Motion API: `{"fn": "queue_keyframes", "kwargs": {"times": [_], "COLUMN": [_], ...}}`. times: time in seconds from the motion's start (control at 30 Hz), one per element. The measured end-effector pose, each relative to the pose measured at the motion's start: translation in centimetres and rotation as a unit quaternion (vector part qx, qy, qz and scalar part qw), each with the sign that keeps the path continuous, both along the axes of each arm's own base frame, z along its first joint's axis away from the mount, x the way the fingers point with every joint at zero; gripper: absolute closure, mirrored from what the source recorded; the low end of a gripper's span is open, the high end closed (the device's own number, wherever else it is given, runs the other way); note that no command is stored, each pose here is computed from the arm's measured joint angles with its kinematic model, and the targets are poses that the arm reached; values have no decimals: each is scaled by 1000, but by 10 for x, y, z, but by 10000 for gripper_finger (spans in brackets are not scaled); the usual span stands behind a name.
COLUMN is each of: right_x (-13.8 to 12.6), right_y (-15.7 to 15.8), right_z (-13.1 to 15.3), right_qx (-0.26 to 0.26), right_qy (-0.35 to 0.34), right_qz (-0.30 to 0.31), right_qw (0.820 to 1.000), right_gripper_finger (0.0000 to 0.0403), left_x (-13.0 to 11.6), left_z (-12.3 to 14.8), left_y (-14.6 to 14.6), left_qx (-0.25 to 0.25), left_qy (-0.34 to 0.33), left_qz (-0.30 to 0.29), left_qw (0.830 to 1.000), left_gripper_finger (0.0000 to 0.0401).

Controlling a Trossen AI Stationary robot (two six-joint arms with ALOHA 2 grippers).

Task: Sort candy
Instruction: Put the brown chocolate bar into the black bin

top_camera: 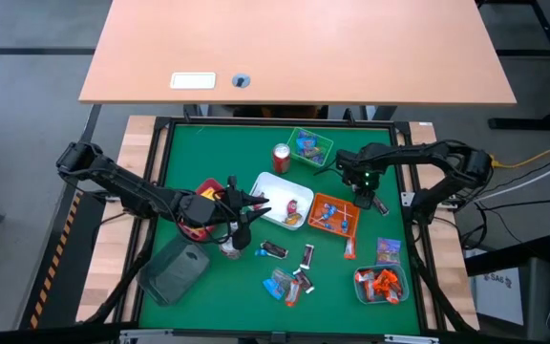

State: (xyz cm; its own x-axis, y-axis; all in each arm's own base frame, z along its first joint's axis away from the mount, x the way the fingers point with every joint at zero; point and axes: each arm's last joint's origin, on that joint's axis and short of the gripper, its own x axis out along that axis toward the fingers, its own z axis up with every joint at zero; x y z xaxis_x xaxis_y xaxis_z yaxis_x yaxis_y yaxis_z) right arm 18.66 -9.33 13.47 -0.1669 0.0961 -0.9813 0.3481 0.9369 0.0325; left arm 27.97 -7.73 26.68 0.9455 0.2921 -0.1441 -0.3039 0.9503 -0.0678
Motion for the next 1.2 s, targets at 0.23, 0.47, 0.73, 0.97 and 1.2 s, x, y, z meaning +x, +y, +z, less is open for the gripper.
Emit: {"fn": "queue_keyframes", "kwargs": {"times": [0.23,0.47,0.73,0.97,1.2], "right_x": [0,-4,-6,-2,-2], "right_y": [0,2,3,1,1], "right_z": [0,6,36,70,94], "right_qx": [1,1,-3,-30,-51], "right_qy": [2,0,-14,-68,-109], "right_qz": [0,-1,-2,-2,-2], "right_qw": [1000,1000,1000,997,993], "right_gripper_finger": [331,333,335,336,336], "left_x": [0,0,0,1,3], "left_z": [0,0,0,0,0], "left_y": [0,0,0,3,14], "left_qx": [0,0,0,0,0], "left_qy": [0,0,0,0,0], "left_qz": [0,0,0,6,25], "left_qw": [1000,1000,1000,1000,1000], "left_gripper_finger": [302,302,302,302,302]}}
